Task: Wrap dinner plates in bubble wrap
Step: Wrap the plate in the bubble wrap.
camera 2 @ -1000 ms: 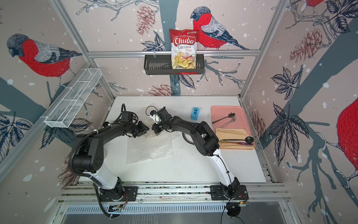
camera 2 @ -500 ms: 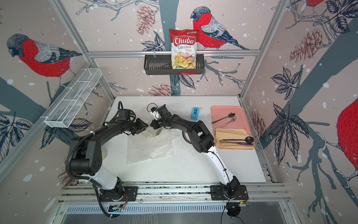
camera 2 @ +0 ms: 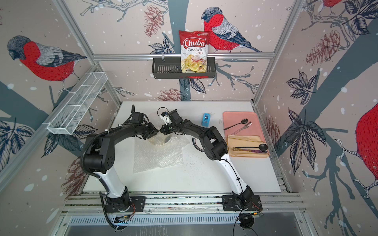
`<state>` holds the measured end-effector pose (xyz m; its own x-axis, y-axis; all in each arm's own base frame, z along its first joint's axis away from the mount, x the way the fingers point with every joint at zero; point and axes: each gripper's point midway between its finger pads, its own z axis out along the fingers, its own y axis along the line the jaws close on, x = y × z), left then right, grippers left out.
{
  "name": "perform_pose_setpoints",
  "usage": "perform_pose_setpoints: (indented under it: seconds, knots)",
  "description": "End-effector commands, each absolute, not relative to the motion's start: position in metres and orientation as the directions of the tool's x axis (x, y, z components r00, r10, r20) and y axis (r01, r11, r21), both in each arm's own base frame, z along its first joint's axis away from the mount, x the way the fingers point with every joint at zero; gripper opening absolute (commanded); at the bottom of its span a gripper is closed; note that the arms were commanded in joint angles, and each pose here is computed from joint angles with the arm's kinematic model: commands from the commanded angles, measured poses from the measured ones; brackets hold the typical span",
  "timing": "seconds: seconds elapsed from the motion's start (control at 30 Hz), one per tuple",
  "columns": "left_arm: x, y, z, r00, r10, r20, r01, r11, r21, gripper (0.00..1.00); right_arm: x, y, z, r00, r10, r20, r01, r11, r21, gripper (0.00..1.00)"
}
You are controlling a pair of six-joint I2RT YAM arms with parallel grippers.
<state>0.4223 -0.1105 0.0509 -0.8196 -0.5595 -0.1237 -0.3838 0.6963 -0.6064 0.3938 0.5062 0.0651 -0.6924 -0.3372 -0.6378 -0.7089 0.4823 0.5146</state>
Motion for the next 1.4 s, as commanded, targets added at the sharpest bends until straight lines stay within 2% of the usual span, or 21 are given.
perform_pose_setpoints:
  seconds: [0.0, 0.1, 0.23, 0.33, 0.47, 0.63, 0.8, 1.07, 1.23, 1.3, 1.37]
  knots:
    - [0.422, -0.095, 0.032, -0.801, -0.580, -0.147, -0.436, 0.734, -0.521, 0.27, 0.398, 0.503, 0.091, -0.677, -0.307, -0.669, -0.721, 0.462, 0.517, 0.15]
    - [0.422, -0.095, 0.024, -0.798, -0.586, -0.139, -0.448, 0.732, -0.512, 0.28, 0.402, 0.487, 0.112, -0.677, -0.265, -0.687, -0.711, 0.476, 0.517, 0.19]
    - [0.423, -0.098, 0.022, -0.802, -0.582, -0.134, -0.445, 0.732, -0.515, 0.28, 0.431, 0.445, 0.123, -0.720, -0.155, -0.677, -0.621, 0.581, 0.527, 0.29]
    - [0.424, -0.100, 0.024, -0.804, -0.580, -0.134, -0.438, 0.729, -0.526, 0.28, 0.460, 0.400, 0.110, -0.786, -0.029, -0.617, -0.477, 0.662, 0.578, 0.40]
    - [0.424, -0.102, 0.026, -0.807, -0.576, -0.132, -0.432, 0.727, -0.534, 0.28, 0.483, 0.359, 0.081, -0.845, 0.085, -0.528, -0.322, 0.707, 0.629, 0.48]
    - [0.422, -0.103, 0.027, -0.806, -0.578, -0.128, -0.432, 0.723, -0.539, 0.28, 0.492, 0.352, 0.061, -0.875, 0.125, -0.468, -0.252, 0.708, 0.660, 0.59]
    - [0.420, -0.103, 0.027, -0.804, -0.581, -0.125, -0.435, 0.719, -0.543, 0.28, 0.499, 0.355, 0.044, -0.896, 0.159, -0.414, -0.190, 0.706, 0.682, 0.61]
    - [0.416, -0.106, 0.028, -0.803, -0.584, -0.114, -0.435, 0.707, -0.558, 0.28, 0.524, 0.361, 0.063, -0.854, 0.258, -0.453, -0.231, 0.591, 0.773, 0.57]
    - [0.413, -0.106, 0.027, -0.806, -0.581, -0.114, -0.432, 0.708, -0.559, 0.28, 0.536, 0.368, 0.081, -0.834, 0.288, -0.471, -0.286, 0.505, 0.814, 0.34]
    - [0.412, -0.106, 0.026, -0.805, -0.582, -0.110, -0.433, 0.705, -0.561, 0.28, 0.538, 0.371, 0.086, -0.832, 0.292, -0.472, -0.300, 0.479, 0.825, 0.32]
    - [0.411, -0.107, 0.026, -0.805, -0.583, -0.109, -0.433, 0.704, -0.563, 0.28, 0.538, 0.374, 0.086, -0.840, 0.286, -0.462, -0.301, 0.463, 0.834, 0.25]
